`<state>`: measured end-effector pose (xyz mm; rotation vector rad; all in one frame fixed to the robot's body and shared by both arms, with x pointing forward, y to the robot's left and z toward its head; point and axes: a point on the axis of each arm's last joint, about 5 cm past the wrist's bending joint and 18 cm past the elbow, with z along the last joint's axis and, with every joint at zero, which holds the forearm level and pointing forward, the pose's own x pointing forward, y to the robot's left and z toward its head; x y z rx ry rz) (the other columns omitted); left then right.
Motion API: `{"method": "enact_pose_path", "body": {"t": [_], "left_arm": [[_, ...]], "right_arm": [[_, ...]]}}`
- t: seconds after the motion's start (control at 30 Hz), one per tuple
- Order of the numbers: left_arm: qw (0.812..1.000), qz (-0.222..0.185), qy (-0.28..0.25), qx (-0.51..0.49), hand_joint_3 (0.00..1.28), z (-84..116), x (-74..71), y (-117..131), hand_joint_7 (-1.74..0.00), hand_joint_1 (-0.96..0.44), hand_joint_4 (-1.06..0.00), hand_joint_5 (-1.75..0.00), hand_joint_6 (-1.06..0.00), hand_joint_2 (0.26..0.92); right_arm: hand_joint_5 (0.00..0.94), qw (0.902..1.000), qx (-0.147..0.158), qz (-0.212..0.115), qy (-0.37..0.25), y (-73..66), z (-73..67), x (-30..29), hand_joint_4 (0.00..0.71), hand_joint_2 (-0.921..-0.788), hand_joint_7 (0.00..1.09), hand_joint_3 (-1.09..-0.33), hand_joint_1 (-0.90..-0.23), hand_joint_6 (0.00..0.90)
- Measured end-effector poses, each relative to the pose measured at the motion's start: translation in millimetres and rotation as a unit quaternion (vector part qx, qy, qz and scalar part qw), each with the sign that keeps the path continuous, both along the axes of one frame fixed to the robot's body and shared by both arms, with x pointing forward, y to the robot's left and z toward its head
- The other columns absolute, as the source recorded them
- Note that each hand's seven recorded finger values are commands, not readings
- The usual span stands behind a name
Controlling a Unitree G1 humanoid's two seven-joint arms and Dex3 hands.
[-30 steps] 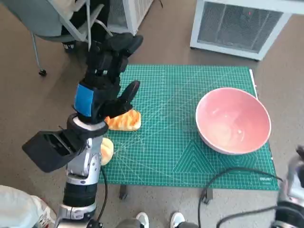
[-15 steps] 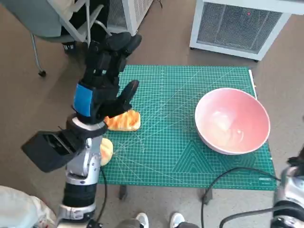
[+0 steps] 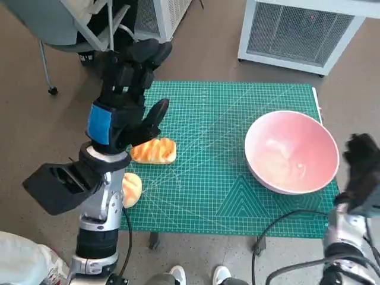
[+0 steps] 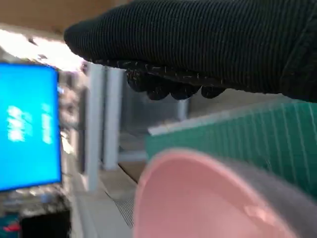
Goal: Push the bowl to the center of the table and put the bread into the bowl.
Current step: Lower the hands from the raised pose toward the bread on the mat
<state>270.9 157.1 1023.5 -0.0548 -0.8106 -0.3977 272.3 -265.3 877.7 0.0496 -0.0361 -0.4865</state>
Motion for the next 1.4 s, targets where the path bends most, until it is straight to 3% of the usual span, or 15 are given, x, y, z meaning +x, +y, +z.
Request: {"method": "enact_pose_path", "body": {"t": [0.23,0.5,1.03,1.4], "left_arm": [[1.0,0.005,-0.004,0.004,0.55,1,-1.1,4,-0.9,-0.39,0.0,-0.57,0.0,0.848],[1.0,0.01,-0.008,0.007,0.55,1,-4.4,7,-0.89,-0.39,0.0,-0.57,0.0,0.846],[1.0,0.023,0.004,0.002,0.52,-2,-11.0,14,-0.91,-0.38,0.0,-0.59,0.0,0.86],[0.999,0.038,0.006,-0.002,0.51,-4,-15.1,19,-0.9,-0.38,0.0,-0.58,0.0,0.862]], "right_arm": [[0.011,0.999,0.027,0.033,0.014,16.8,2.2,11.6,0.314,-0.921,0.37,-0.789,-0.468,0.148],[0.007,0.9969,0.034,0.069,0.018,35.9,7.7,23.6,0.314,-0.921,0.4,-0.8,-0.463,0.132],[0.009,0.9912,0.046,0.124,0.01,69.0,21.6,42.3,0.332,-0.921,0.49,-0.8,-0.484,0.083],[0.004,0.9861,0.056,0.156,0.012,90.2,28.5,50.5,0.327,-0.921,0.52,-0.802,-0.487,0.082]]}}
